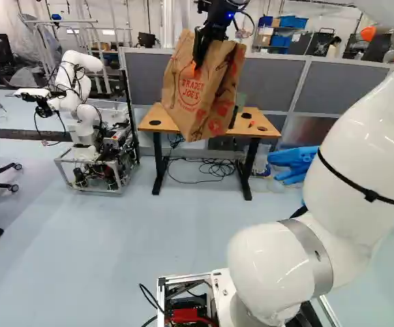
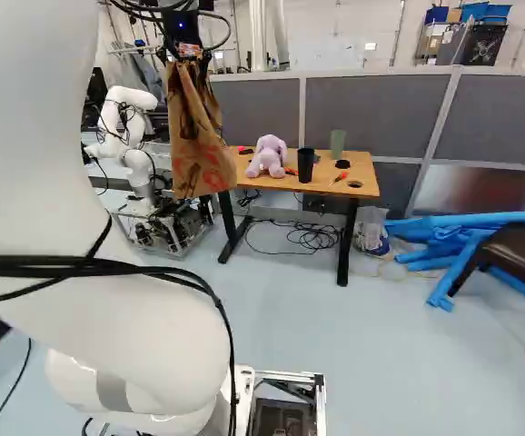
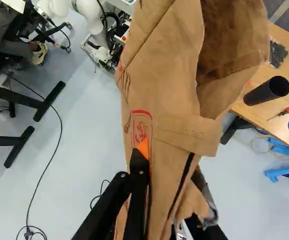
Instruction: Pick up the bag on the ground and place it on the table
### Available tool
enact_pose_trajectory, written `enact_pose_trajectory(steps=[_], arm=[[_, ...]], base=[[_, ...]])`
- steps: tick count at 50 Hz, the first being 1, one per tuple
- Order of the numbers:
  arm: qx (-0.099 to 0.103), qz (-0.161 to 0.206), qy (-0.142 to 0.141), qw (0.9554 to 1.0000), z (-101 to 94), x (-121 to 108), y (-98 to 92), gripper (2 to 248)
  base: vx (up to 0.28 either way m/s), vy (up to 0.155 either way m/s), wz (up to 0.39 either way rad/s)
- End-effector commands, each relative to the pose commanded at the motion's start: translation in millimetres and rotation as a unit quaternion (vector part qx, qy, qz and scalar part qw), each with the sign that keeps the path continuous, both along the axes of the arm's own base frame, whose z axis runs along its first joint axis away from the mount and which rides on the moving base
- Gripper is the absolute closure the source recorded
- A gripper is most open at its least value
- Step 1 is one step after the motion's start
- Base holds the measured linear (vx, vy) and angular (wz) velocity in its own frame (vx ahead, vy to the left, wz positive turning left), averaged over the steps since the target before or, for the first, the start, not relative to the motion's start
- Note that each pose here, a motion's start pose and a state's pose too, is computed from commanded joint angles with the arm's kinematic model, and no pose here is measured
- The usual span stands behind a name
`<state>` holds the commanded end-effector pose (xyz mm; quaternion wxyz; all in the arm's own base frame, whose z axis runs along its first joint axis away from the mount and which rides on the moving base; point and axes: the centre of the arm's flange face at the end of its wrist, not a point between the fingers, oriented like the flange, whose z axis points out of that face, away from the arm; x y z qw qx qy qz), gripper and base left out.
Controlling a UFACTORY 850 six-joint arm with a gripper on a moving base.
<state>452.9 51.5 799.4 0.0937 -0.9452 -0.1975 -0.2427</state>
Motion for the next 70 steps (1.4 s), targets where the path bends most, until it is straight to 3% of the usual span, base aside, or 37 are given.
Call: enact_pose_trajectory(steps=[70], arm=[[0.0,0.0,0.0,1.0,0.0,0.0,0.0,229]], base=[[0.197,0.089,-0.026]])
